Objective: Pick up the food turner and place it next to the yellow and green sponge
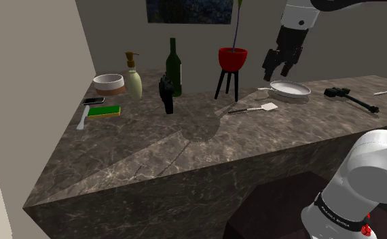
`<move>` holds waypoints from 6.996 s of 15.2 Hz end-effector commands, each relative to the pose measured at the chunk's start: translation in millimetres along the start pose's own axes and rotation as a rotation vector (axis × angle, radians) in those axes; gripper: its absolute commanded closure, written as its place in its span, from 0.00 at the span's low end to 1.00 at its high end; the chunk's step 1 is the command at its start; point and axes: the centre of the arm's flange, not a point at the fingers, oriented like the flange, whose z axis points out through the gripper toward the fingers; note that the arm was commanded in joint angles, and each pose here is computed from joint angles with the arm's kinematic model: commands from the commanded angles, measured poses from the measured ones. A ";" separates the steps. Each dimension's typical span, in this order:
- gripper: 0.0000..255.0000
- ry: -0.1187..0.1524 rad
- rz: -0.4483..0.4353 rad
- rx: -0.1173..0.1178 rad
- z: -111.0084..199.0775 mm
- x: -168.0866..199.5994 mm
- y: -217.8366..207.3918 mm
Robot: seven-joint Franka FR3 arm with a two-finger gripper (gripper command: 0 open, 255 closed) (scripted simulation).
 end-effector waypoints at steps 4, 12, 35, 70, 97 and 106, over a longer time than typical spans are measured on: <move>0.00 -0.002 -0.165 0.019 26.4 6.8 31.7; 0.00 -0.008 -0.607 0.069 99.6 48.2 104.2; 0.00 -0.017 -1.311 0.149 262.2 158.1 153.7; 1.00 -0.017 -1.311 0.149 167.9 172.6 130.9; 1.00 -0.017 -1.311 0.149 161.0 224.9 -221.6; 1.00 -0.017 -1.311 0.149 158.7 242.4 -339.1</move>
